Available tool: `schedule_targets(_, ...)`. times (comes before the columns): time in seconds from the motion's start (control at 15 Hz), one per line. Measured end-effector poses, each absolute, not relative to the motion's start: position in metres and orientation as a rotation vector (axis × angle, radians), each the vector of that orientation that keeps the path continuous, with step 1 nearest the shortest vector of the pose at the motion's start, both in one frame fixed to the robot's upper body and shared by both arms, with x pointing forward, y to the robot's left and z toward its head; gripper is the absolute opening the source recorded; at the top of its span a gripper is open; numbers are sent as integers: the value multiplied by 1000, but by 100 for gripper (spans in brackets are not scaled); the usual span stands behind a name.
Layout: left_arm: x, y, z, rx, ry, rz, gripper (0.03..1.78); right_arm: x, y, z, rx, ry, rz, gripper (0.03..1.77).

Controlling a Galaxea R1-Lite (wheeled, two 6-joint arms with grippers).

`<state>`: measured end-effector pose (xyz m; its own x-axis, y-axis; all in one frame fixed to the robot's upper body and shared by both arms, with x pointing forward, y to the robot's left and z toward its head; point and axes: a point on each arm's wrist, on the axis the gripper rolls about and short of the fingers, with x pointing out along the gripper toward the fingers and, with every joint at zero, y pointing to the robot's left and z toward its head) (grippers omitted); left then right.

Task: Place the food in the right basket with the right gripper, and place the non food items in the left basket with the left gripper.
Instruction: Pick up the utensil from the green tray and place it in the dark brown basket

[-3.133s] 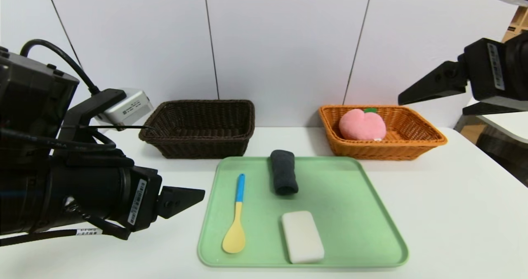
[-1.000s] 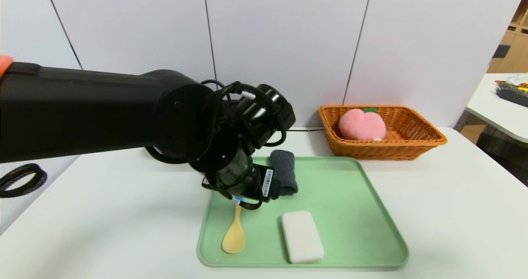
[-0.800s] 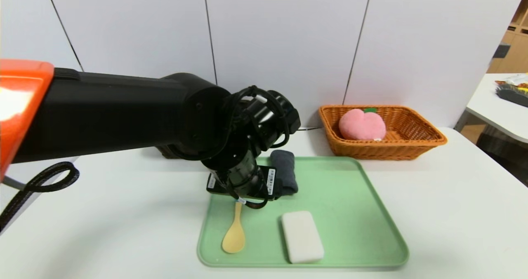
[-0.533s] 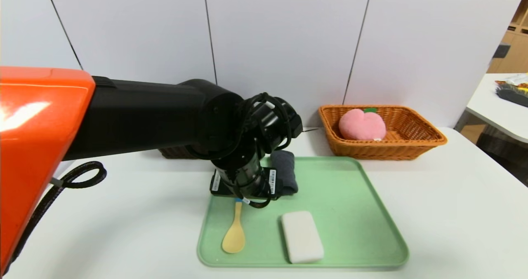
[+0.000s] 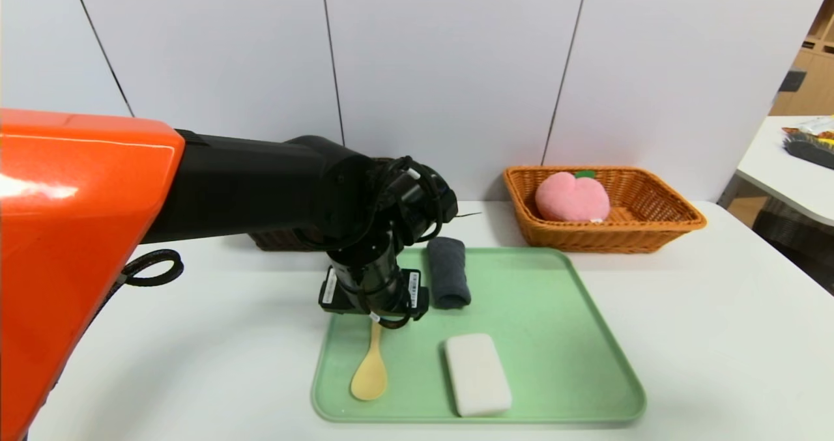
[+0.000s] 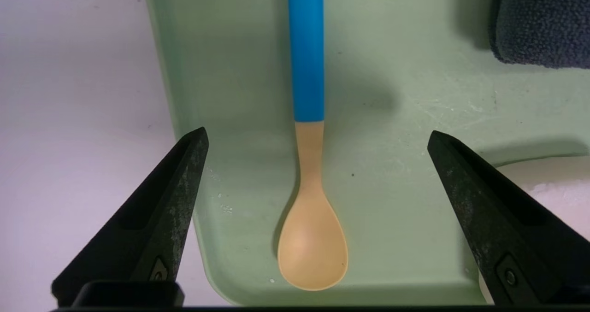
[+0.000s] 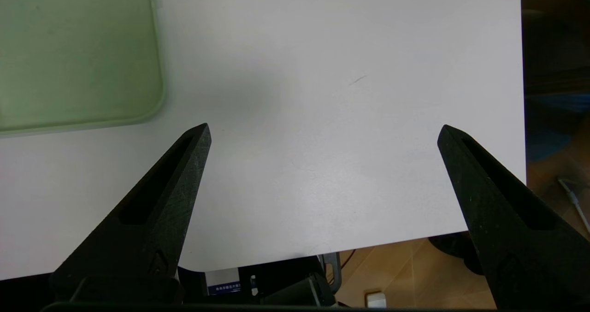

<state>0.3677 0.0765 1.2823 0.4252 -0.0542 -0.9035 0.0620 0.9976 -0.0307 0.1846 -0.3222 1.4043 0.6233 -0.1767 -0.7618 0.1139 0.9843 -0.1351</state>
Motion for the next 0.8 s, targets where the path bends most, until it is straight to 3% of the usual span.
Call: schedule_targets(0.8,371,81,1266,42,1117,-125,169,183,-322,1404,-72,884,-158,170)
